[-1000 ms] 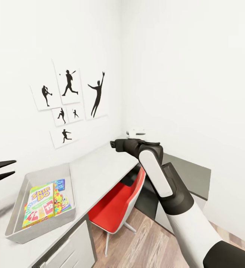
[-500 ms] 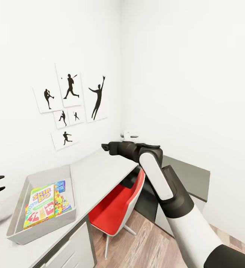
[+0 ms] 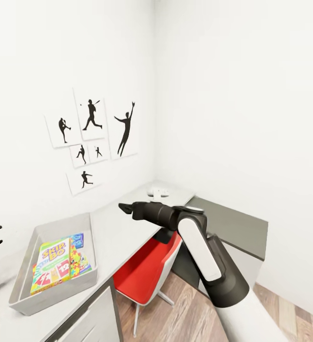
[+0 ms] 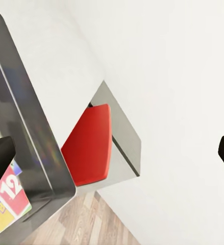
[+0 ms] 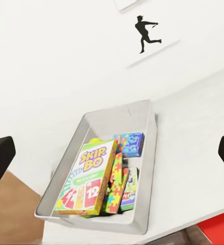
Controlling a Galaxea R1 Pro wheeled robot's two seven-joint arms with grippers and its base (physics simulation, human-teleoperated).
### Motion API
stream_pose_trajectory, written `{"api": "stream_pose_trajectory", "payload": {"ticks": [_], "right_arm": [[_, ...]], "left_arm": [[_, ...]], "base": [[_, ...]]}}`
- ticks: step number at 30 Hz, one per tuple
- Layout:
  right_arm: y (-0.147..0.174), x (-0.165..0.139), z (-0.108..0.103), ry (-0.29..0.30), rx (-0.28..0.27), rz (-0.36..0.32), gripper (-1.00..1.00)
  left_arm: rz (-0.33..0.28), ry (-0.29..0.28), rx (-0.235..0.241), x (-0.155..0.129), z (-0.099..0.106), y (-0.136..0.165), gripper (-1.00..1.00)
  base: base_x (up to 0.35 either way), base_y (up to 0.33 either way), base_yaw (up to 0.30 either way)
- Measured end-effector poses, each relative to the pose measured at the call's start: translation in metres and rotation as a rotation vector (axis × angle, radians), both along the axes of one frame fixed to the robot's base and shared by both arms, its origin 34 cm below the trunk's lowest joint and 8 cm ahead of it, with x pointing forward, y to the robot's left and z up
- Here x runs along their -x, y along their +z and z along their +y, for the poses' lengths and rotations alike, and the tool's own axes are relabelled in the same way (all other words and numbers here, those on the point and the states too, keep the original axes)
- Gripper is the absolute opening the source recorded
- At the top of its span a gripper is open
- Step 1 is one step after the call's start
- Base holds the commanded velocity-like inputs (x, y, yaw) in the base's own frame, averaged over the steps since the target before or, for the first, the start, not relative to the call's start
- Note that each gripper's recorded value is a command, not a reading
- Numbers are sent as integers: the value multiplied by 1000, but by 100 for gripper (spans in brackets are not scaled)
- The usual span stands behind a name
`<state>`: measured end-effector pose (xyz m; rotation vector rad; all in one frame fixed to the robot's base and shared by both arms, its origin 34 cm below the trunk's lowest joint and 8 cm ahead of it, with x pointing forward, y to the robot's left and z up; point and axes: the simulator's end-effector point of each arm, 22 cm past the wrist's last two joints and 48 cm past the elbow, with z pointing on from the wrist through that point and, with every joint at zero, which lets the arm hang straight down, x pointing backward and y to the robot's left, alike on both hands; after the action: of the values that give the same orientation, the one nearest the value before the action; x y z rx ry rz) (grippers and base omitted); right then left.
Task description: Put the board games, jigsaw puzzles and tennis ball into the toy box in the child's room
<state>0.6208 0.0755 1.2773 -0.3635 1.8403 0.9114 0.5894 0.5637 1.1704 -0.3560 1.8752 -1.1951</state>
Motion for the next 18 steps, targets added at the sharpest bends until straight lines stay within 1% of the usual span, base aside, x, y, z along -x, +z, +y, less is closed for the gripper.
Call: {"api": "stream_pose_trajectory", "payload": {"ticks": [3, 4, 6, 9, 11, 16, 18], "right_arm": [[-5, 6, 2, 13, -24, 12, 100], [-4, 6, 0, 12, -44, 13, 100], [-1, 6, -1, 12, -65, 9, 100], [4, 9, 0, 30, -99, 2, 100], [5, 12, 1, 37, -108, 1, 100], [-18, 29, 2, 68, -160, 54, 100], [-17, 34, 1, 88, -206, 62, 100]], "left_arm": [[-5, 0, 1, 1, 0, 2, 100], [-7, -1, 1, 1, -1, 3, 100], [-10, -1, 1, 1, -1, 4, 100], [-14, -1, 1, 2, 0, 7, 100], [-18, -1, 2, 2, -1, 8, 100], [-27, -4, 4, 3, -3, 12, 100], [-30, -5, 4, 3, -3, 13, 100]], "base": [[0, 0, 0], [0, 0, 0], [-24, 0, 0], [-161, 0, 0], [-194, 0, 0], [-65, 0, 0], [-16, 0, 0]]}}
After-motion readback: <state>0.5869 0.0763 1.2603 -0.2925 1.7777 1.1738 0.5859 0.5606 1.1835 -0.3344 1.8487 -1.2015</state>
